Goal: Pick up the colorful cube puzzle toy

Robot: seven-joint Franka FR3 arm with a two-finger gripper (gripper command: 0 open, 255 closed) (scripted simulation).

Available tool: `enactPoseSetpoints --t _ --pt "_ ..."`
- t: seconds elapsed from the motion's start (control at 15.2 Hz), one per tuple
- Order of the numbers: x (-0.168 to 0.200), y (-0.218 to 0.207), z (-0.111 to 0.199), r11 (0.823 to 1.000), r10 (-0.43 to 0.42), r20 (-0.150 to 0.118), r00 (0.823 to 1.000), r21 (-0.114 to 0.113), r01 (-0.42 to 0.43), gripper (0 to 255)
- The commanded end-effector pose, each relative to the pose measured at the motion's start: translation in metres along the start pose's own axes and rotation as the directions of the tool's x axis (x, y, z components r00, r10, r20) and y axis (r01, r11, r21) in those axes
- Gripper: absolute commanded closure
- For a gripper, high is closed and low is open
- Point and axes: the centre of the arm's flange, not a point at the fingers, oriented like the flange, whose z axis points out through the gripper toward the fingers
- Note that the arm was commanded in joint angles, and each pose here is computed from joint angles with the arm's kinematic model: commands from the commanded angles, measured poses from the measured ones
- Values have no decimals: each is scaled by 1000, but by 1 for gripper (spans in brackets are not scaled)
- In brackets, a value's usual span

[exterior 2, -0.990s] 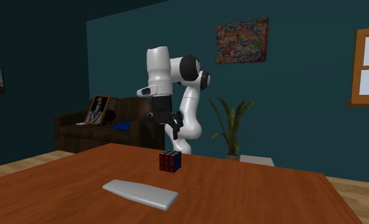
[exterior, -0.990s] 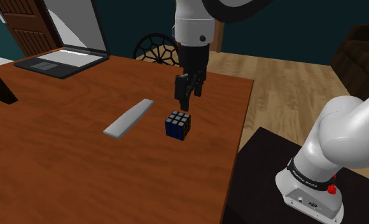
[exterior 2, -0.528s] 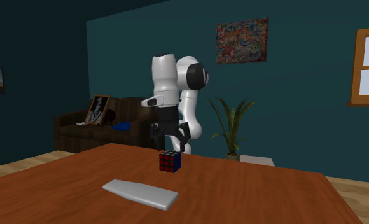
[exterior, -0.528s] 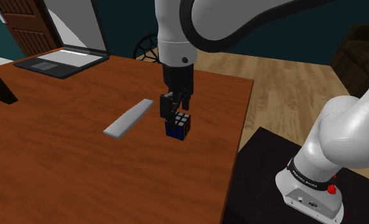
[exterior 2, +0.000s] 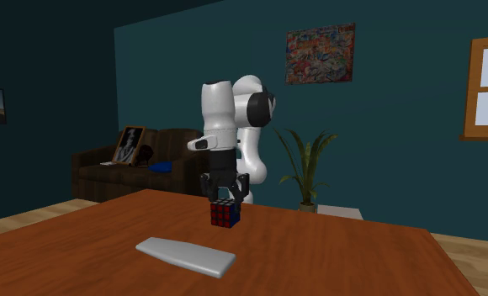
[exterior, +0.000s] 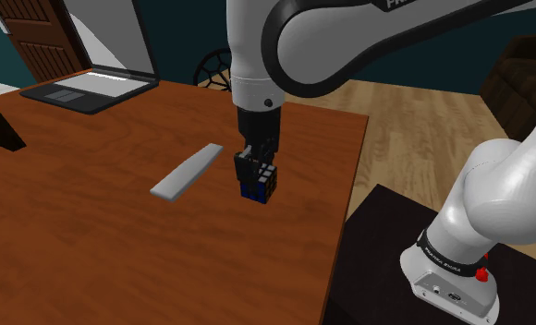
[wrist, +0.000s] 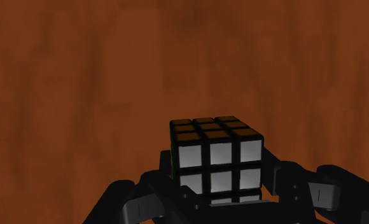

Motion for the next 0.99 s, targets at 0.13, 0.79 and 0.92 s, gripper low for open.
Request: enactPoseSetpoints --t 0.13,0.79,0.92 --pt "0 0 1 1000 0 1 1000 0 0 255" --pt "0 -3 -30 1000 0 1 1000 0 0 255" --pt "0 -3 -41 1000 0 1 1000 0 0 255"
